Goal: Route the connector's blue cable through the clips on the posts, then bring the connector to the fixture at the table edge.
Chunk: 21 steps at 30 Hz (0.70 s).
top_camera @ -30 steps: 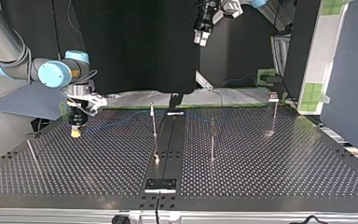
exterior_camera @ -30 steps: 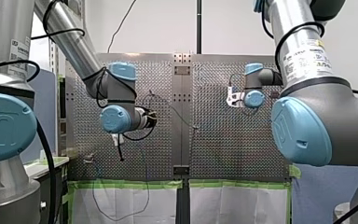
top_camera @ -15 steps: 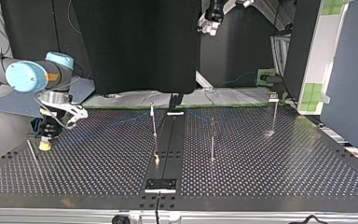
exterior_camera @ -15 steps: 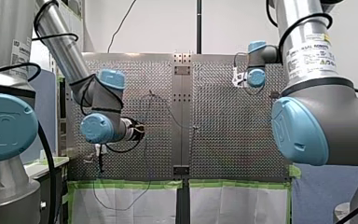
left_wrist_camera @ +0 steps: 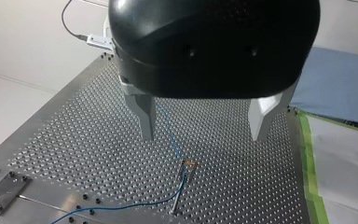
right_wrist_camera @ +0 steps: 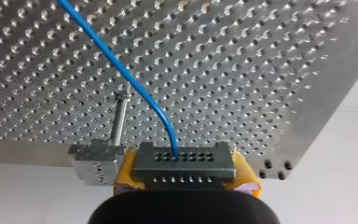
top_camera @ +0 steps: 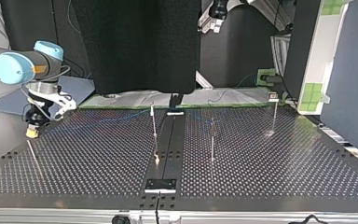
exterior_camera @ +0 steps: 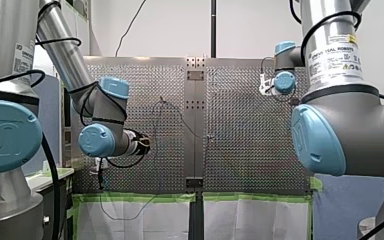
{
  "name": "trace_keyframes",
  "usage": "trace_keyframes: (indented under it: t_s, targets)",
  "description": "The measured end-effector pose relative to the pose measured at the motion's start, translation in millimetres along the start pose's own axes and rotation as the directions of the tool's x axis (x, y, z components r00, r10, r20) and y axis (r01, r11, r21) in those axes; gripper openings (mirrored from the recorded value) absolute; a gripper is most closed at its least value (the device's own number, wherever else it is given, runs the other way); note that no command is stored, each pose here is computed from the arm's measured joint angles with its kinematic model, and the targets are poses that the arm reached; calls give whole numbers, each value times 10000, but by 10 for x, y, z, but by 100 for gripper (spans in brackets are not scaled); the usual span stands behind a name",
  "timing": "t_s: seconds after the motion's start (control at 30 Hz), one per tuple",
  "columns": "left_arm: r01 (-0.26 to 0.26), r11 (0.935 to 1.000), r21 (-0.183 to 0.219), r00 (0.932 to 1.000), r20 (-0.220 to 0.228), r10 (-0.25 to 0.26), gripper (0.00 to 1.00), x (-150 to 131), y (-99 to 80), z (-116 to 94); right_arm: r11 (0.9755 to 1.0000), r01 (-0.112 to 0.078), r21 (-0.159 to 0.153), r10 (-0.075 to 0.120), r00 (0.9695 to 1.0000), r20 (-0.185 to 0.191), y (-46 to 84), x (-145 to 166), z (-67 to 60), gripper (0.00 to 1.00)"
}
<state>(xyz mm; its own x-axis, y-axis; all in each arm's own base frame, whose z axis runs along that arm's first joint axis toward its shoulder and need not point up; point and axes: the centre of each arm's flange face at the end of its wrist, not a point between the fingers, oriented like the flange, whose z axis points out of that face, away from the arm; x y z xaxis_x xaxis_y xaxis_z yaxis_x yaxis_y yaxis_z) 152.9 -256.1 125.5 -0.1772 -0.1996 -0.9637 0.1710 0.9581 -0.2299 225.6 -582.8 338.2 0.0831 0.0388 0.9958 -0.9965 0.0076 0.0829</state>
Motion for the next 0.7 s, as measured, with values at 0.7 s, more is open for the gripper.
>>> trace_keyframes:
  t_s: [0.7]
  targets:
    - [-278,9977,-617,9996,-10,277,98,-7,78,-8,9977,359,580,-355,9993,-85,368,-221,274,0]
